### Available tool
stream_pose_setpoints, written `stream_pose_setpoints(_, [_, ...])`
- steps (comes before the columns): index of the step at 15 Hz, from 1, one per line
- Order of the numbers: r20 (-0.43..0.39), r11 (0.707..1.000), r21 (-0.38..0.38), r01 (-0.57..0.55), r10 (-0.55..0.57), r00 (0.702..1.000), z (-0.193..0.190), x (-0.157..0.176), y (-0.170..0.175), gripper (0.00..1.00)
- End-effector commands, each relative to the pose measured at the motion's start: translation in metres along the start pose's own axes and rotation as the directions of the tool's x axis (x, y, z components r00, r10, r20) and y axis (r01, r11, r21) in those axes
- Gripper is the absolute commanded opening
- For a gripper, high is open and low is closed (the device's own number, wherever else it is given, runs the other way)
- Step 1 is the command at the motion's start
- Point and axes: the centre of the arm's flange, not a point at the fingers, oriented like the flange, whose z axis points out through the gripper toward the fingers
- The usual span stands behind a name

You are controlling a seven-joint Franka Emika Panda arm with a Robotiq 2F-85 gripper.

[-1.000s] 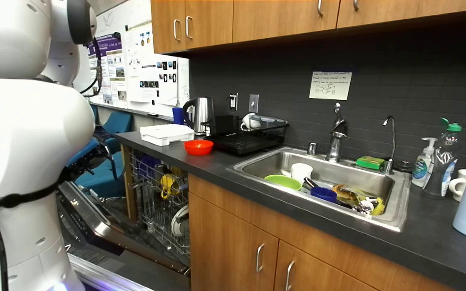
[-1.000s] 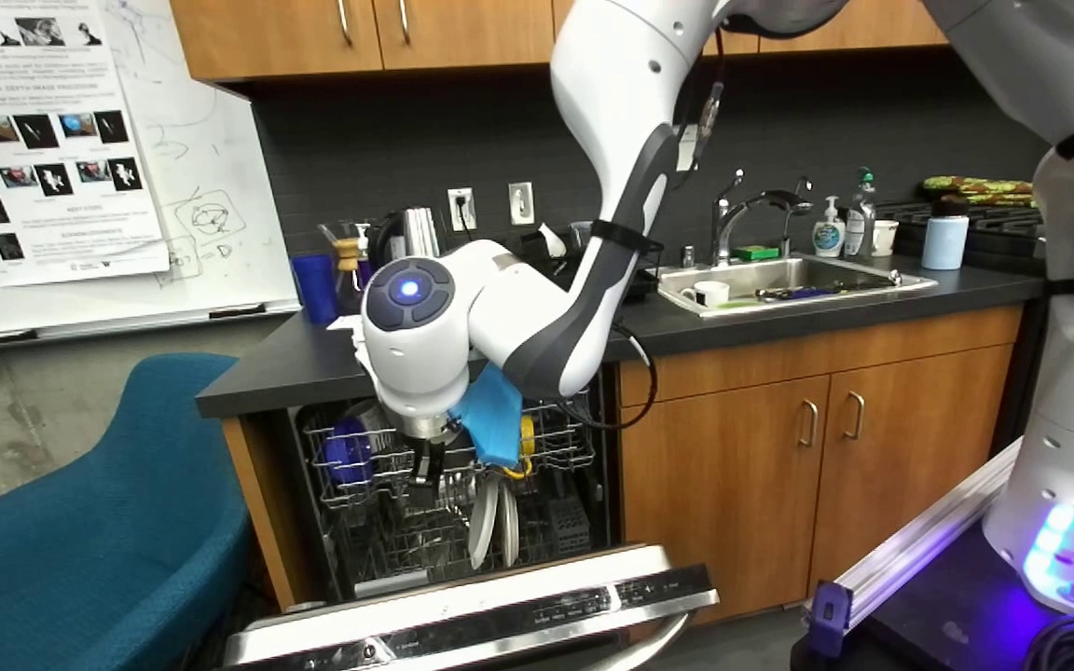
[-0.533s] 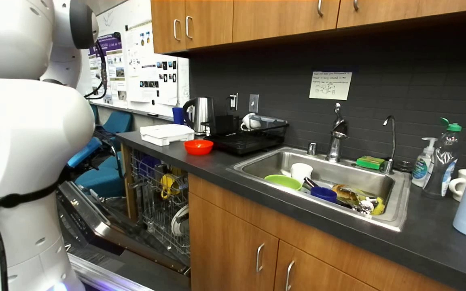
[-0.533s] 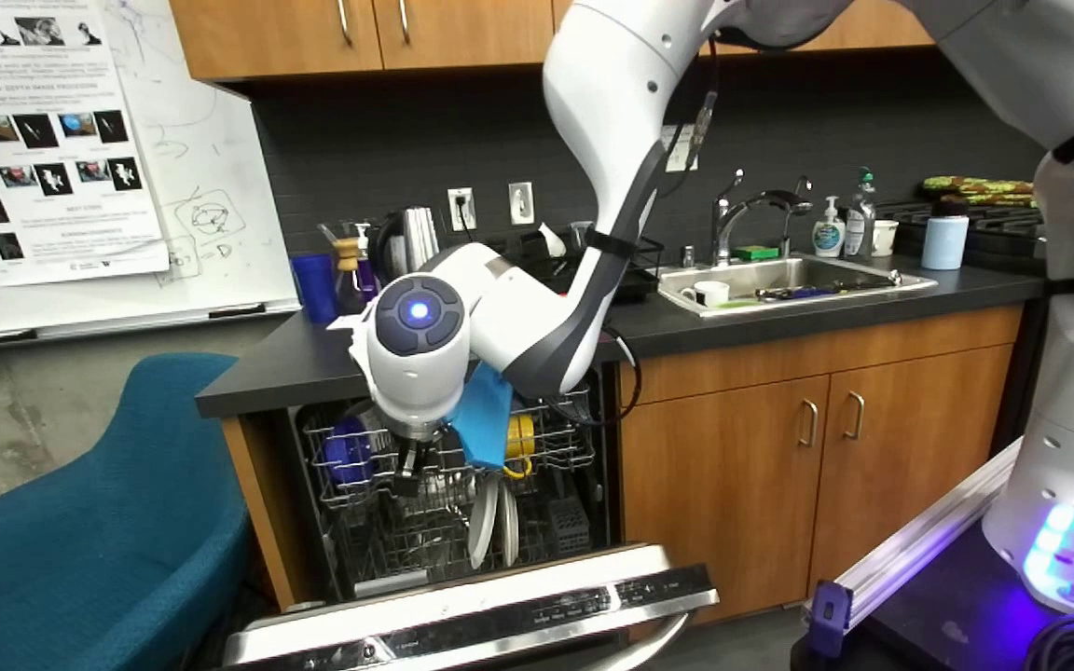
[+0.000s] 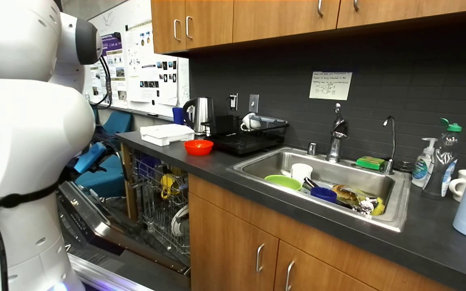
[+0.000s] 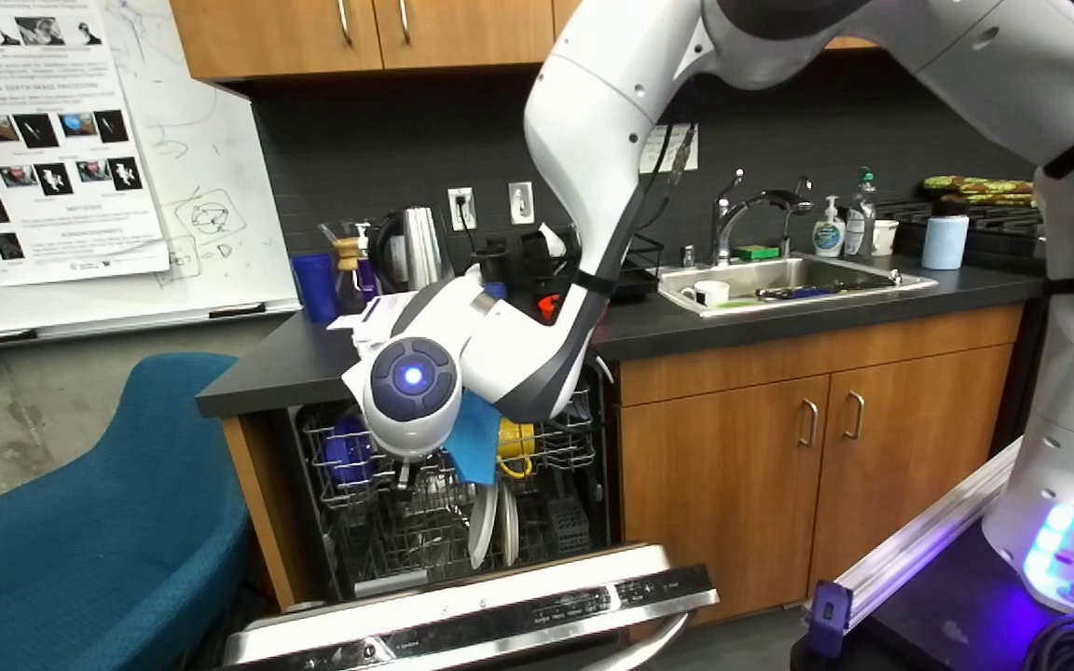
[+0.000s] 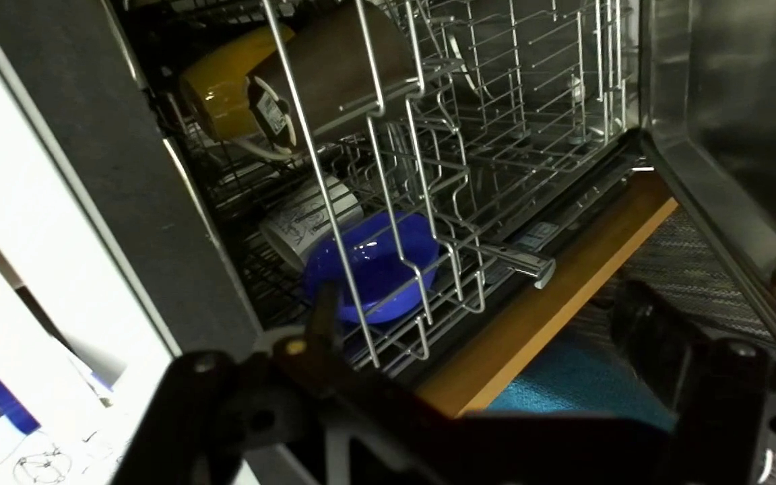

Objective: Pull out the upper dishrack in the dishwasher.

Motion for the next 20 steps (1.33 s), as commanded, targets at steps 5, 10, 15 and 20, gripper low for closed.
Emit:
stream_pose_setpoints(5, [0.03, 0.993, -0.107, 0.042, -0.039, 0.999, 0.045, -0.003, -0.01, 1.0])
stream_pose_setpoints(10, [0.073, 0.988, -0.143, 0.062, -0.052, 0.996, 0.066, -0.011, -0.018, 1.0])
stream_pose_setpoints(15, [0.098, 0.979, -0.191, 0.075, -0.057, 0.994, 0.085, -0.006, -0.014, 1.0])
stream_pose_setpoints(20, [0.118, 0.971, -0.226, 0.077, -0.051, 0.992, 0.099, -0.005, -0.008, 1.0])
